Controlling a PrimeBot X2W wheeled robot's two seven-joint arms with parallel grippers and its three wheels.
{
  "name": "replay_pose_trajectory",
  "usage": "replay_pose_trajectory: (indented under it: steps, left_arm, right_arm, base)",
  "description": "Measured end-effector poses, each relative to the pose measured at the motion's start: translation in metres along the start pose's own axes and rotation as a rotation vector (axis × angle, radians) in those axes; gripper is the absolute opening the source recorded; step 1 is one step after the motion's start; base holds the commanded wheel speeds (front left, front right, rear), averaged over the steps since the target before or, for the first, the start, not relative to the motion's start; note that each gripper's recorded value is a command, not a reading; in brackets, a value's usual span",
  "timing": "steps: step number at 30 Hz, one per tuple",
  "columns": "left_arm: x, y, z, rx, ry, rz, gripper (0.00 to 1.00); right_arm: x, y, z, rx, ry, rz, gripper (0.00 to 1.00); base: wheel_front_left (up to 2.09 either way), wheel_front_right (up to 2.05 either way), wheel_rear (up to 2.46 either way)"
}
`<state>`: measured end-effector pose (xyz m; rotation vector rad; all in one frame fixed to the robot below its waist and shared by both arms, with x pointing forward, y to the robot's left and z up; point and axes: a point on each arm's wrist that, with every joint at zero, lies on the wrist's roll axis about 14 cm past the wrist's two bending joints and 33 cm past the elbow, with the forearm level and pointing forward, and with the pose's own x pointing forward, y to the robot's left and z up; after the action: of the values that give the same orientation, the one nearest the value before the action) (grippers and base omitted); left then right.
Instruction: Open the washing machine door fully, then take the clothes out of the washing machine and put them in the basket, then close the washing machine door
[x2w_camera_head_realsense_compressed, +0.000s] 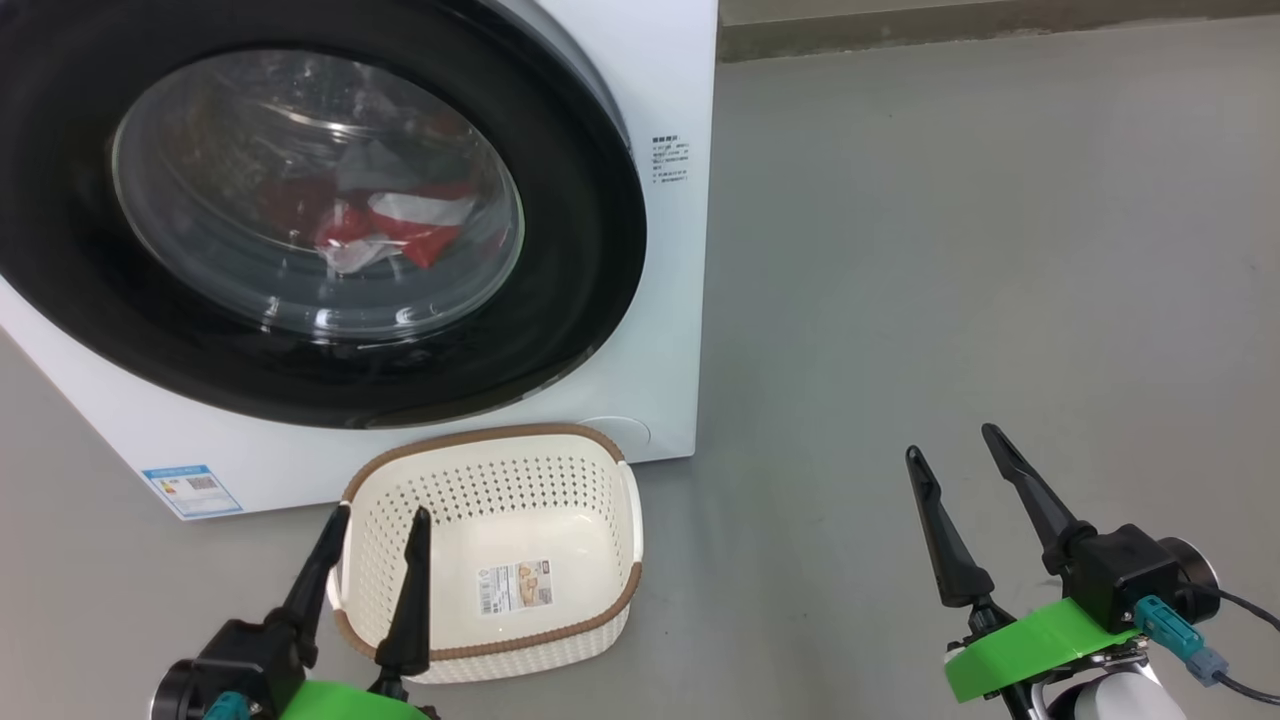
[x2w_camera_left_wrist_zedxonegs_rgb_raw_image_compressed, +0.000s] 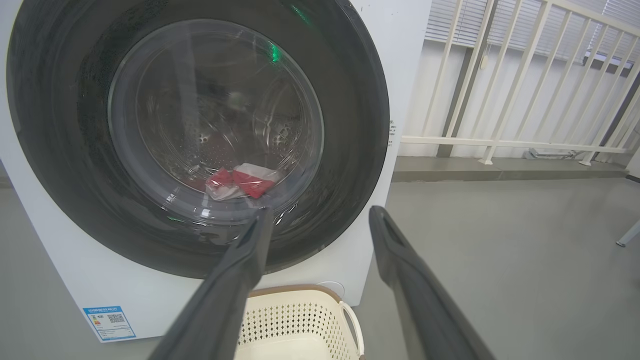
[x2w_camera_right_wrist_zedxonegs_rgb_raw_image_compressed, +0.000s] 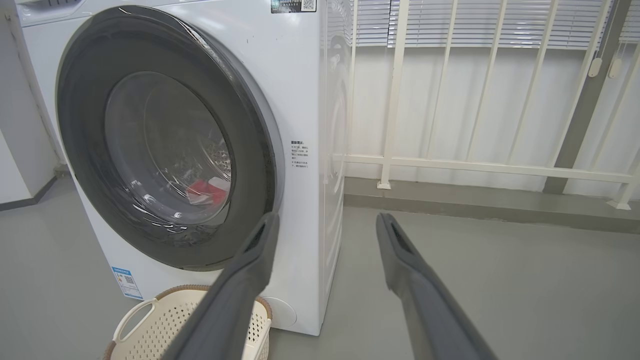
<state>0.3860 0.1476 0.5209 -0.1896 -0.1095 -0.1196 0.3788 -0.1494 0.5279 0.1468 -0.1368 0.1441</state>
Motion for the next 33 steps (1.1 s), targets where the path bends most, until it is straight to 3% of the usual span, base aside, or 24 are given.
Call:
replay_pose_trajectory:
  steps: [4, 5, 6, 8, 10, 11, 23, 33]
  left_arm:
    - [0.000, 0.002, -0.001, 0.001, 0.003, 0.006, 1.00]
    - [0.000, 0.002, -0.001, 0.001, 0.004, 0.007, 1.00]
    - [0.000, 0.003, -0.002, 0.001, 0.004, 0.008, 1.00]
    - [0.001, 0.004, -0.002, 0.005, 0.005, 0.011, 1.00]
    - [0.001, 0.005, -0.002, 0.006, 0.004, 0.015, 1.00]
    - [0.001, 0.007, -0.002, 0.001, 0.005, 0.020, 1.00]
    - [0.017, 0.019, -0.006, -0.001, 0.004, 0.049, 1.00]
    - [0.036, 0.027, -0.016, -0.005, 0.017, 0.061, 1.00]
  right_arm:
    - [0.001, 0.000, -0.002, 0.001, 0.004, -0.001, 1.00]
    - [0.001, -0.001, -0.002, 0.001, 0.006, -0.001, 0.83]
    - [0.001, 0.000, -0.003, 0.001, 0.008, -0.001, 0.49]
    - [0.002, 0.000, -0.004, 0.003, 0.011, 0.000, 0.32]
    - [0.005, 0.002, -0.005, 0.011, 0.012, 0.006, 0.05]
    - [0.007, 0.003, -0.004, 0.012, 0.009, 0.010, 0.00]
    - [0.053, 0.010, -0.007, 0.099, -0.002, 0.042, 0.00]
    - [0.102, 0.014, -0.011, 0.325, -0.022, 0.043, 0.00]
  base:
    - [0.00, 0.00, 0.00]
    - [0.00, 0.00, 0.00]
    - [0.00, 0.00, 0.00]
    - [0.00, 0.00, 0.00]
    - [0.00, 0.00, 0.00]
    - [0.00, 0.00, 0.00]
    - [0.00, 0.00, 0.00]
    - [0.00, 0.00, 0.00]
